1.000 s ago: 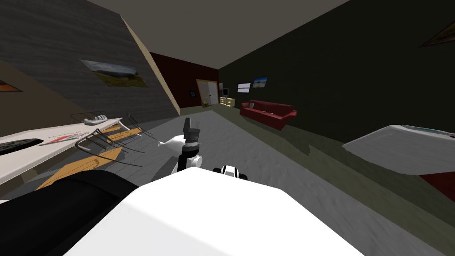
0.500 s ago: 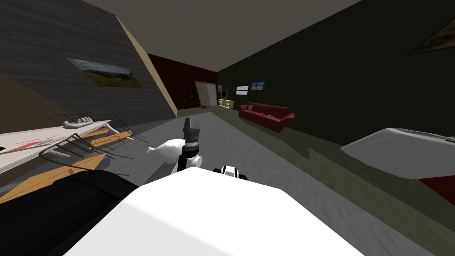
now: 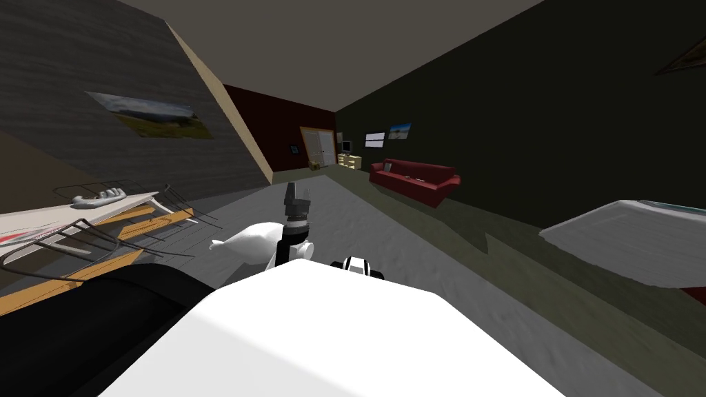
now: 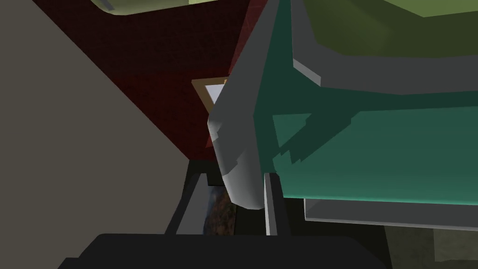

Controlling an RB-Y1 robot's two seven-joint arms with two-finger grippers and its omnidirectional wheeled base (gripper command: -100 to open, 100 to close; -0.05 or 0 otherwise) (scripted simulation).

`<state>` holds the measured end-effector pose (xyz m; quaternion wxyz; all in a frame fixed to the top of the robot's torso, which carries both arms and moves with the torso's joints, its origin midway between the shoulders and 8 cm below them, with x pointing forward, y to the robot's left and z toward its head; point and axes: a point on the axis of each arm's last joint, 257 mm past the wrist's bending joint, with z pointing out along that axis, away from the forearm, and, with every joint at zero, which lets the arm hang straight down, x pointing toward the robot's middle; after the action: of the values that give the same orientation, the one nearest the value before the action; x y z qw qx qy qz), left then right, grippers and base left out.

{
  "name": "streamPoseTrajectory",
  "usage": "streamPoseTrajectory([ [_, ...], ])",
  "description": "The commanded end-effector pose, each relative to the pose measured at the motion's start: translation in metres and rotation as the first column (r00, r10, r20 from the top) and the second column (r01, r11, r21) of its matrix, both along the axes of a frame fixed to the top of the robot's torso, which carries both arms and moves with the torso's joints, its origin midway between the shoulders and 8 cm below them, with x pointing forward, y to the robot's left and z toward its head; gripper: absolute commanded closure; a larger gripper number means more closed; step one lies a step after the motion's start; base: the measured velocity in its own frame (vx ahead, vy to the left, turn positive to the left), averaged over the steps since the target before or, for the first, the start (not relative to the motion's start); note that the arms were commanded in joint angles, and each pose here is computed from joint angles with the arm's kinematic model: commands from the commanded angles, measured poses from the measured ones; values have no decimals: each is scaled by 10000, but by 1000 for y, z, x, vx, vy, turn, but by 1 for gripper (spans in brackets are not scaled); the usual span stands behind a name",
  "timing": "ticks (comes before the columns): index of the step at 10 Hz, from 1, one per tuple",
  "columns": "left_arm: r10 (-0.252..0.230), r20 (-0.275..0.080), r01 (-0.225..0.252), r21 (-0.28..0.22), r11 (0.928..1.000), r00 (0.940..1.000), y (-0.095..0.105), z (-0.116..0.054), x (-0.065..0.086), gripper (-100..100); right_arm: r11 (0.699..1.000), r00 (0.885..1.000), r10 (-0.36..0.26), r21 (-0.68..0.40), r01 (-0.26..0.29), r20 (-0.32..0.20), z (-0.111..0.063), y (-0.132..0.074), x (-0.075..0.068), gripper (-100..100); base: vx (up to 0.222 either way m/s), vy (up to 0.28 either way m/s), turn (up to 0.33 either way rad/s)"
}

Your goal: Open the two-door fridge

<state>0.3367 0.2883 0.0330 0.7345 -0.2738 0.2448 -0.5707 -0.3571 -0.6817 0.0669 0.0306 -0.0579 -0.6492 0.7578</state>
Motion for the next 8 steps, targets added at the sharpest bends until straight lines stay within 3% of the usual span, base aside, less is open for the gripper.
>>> streamPoseTrajectory([
  [1, -1, 2, 1, -1, 10000, 10000, 0, 0, 0, 0, 9996, 9998, -20, -273, 14, -195, 20, 1, 2, 100, 32, -23, 18],
  [2, -3, 3, 3, -2, 10000, 10000, 0, 0, 0, 0, 9988, 9990, -370, -329, 363, -233, 23, 4, -14, 100, 175, -27, -21],
  [3, -1, 1, 1, -2, 10000, 10000, 0, 0, 0, 0, 9988, 9990, -370, -329, 363, -233, 23, 4, -14, 100, 236, -78, -31],
  [4, -1, 0, 1, 0, 10000, 10000, 0, 0, 0, 0, 9994, 9995, -322, -80, 322, -75, 8, 6, -13, 100, 94, -34, -20],
  [5, -2, 3, 2, -2, 10000, 10000, 0, 0, 0, 0, 9975, 9975, -709, -13, 709, -44, 4, 11, -31, 100, 166, -94, -33],
  [6, -1, 1, 1, 0, 10000, 10000, 0, 0, 0, 0, 9975, 9975, -709, -13, 709, -44, 4, 11, -31, 100, 223, -122, -30],
  [7, 0, 1, 0, 0, 10000, 10000, 0, 0, 0, 0, 9943, 9942, -1069, -37, 1069, -71, 6, 17, -47, 100, 262, -100, -14],
  [8, 0, 0, 0, 0, 10000, 10000, 0, 0, 0, 0, 9943, 9942, -1069, -37, 1069, -71, 6, 17, -47, 100, 264, -120, -10],
])
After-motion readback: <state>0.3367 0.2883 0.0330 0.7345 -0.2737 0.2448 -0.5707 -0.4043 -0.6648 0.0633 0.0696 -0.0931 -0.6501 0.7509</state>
